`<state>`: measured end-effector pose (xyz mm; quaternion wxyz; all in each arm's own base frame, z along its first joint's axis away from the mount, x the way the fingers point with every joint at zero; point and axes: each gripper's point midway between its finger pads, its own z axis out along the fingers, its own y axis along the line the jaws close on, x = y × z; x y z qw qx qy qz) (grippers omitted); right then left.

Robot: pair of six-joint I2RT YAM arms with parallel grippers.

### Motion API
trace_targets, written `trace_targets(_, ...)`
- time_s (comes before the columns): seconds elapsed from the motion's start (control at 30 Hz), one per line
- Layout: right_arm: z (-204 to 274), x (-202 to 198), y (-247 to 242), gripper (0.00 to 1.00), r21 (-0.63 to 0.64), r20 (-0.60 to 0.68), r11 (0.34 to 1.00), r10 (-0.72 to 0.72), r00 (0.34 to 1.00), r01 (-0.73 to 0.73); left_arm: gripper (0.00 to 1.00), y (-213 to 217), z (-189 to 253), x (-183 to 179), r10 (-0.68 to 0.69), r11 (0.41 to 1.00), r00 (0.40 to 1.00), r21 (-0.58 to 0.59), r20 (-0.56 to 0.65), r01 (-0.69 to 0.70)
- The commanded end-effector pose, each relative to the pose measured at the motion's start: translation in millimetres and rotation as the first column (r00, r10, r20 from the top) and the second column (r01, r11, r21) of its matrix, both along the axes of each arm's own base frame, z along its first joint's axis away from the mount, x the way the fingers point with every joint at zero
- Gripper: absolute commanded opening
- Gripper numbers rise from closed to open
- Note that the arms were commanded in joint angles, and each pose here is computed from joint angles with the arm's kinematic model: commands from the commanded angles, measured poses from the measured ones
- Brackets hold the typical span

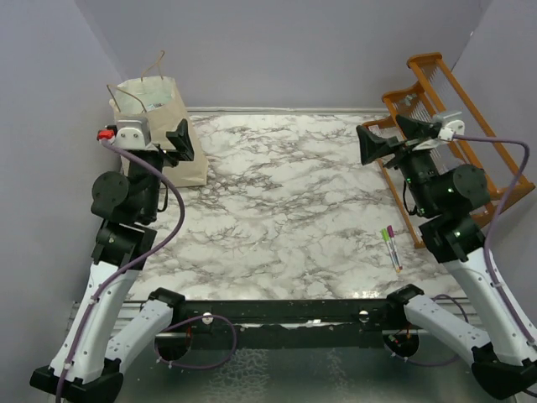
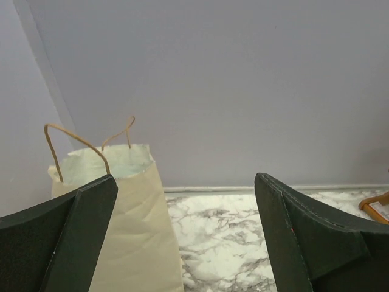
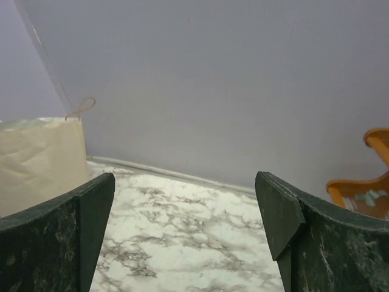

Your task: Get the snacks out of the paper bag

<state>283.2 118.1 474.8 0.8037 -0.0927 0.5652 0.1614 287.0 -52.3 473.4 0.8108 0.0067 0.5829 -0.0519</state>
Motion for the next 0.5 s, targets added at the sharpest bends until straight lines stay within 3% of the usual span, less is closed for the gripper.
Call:
trace_targets(0.0,-43.1,26.7,8.7,0.99,0.031,-0.111,1.0,0.006,0.994,-0.003,0.99,10.5,-24.1,10.2,0.049,0.996,0.998,-0.07,-0.039,-0.052)
trace_targets(0.23,-120.8,51.4,22.0,0.99,0.077,-0.277,0.997,0.051,0.96,-0.031,0.99,22.7,-82.7,28.0,0.106,0.983,0.983,-0.132,-0.153,-0.126)
trace_targets(0.47,-179.1,48.0,18.2,0.99,0.153,-0.38,0.988,0.069,0.922,-0.011,0.99,34.1,-131.9,35.5,0.145,0.958,0.955,-0.206,-0.258,-0.201)
